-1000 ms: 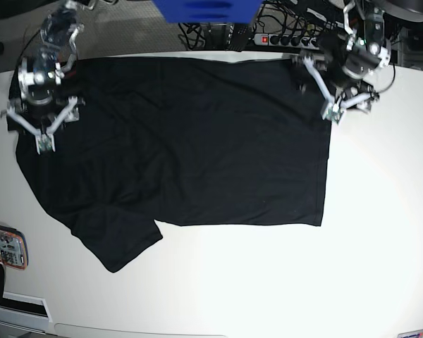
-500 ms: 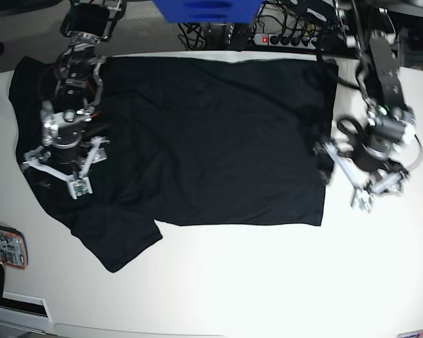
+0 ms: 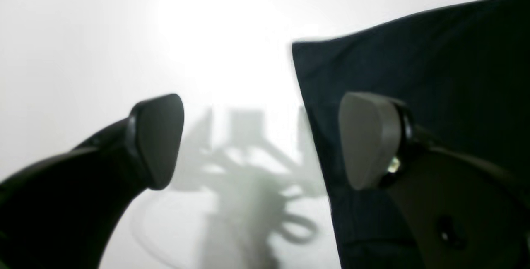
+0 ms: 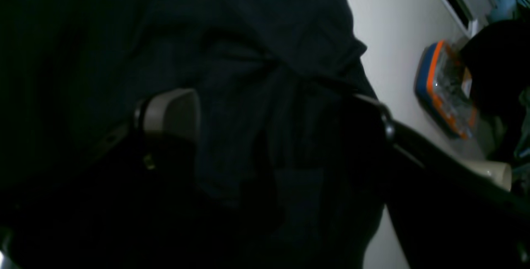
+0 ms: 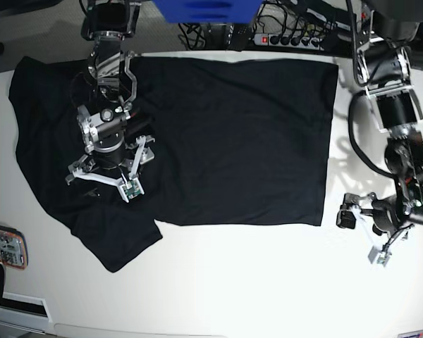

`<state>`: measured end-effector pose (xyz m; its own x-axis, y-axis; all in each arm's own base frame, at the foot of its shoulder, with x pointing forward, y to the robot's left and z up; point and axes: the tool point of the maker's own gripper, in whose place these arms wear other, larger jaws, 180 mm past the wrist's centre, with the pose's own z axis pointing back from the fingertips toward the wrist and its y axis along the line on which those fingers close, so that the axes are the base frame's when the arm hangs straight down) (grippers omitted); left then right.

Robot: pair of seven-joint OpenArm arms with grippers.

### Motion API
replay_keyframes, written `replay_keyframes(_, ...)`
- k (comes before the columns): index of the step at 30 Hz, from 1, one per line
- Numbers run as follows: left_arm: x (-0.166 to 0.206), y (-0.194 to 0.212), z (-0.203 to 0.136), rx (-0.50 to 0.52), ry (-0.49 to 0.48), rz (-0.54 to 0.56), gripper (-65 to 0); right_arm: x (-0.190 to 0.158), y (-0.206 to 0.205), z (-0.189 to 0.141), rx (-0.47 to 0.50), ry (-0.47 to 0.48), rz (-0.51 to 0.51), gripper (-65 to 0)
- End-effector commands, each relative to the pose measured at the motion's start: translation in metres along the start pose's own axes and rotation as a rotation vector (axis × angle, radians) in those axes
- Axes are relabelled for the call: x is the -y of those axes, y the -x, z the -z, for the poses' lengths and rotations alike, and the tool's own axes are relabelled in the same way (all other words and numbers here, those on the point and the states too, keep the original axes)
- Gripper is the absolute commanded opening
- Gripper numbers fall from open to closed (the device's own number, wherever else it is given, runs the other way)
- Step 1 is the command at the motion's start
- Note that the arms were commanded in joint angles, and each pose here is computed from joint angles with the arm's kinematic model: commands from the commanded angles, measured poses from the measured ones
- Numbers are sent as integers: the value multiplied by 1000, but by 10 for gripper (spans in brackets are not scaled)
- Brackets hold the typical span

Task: Fold the T-shirt properly
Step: 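Move the left gripper to the black shirt's hem corner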

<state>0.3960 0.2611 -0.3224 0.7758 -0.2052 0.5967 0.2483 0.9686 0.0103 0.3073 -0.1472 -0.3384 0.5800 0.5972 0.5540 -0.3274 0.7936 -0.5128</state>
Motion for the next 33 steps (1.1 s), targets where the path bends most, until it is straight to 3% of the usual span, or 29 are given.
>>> replay_keyframes(1, -10, -26, -8, 89, 12, -13, -75, 7, -17, -4, 57, 24, -1, -152)
replay_keyframes(7, -21, -14, 21, 82, 73, -128, -75, 4, -20, -4, 55, 31, -31, -152)
replay_keyframes(11, 9, 15, 55, -13, 143, -113, -76, 4, -20, -4, 56, 30, -29, -152)
replay_keyframes(13, 34, 24, 69, -10, 185, -114, -76, 4, -20, -4, 56, 30, -29, -152)
replay_keyframes(17, 47, 41, 87, -18, 216, -181, -76, 3, -10, -5, 30, 36, -43, -152)
replay_keyframes(25, 22, 42, 80, -27, 177, -194, -76, 7, -6, -5, 10, 62, -65, -152)
replay_keyframes(29, 17, 19, 68, 32, 154, -136, -76, 7, -6, -5, 10, 62, -65, -152)
replay_keyframes(33, 9, 17, 56, 14, 130, -94, -77, 7, -6, -5, 11, 61, -66, -152)
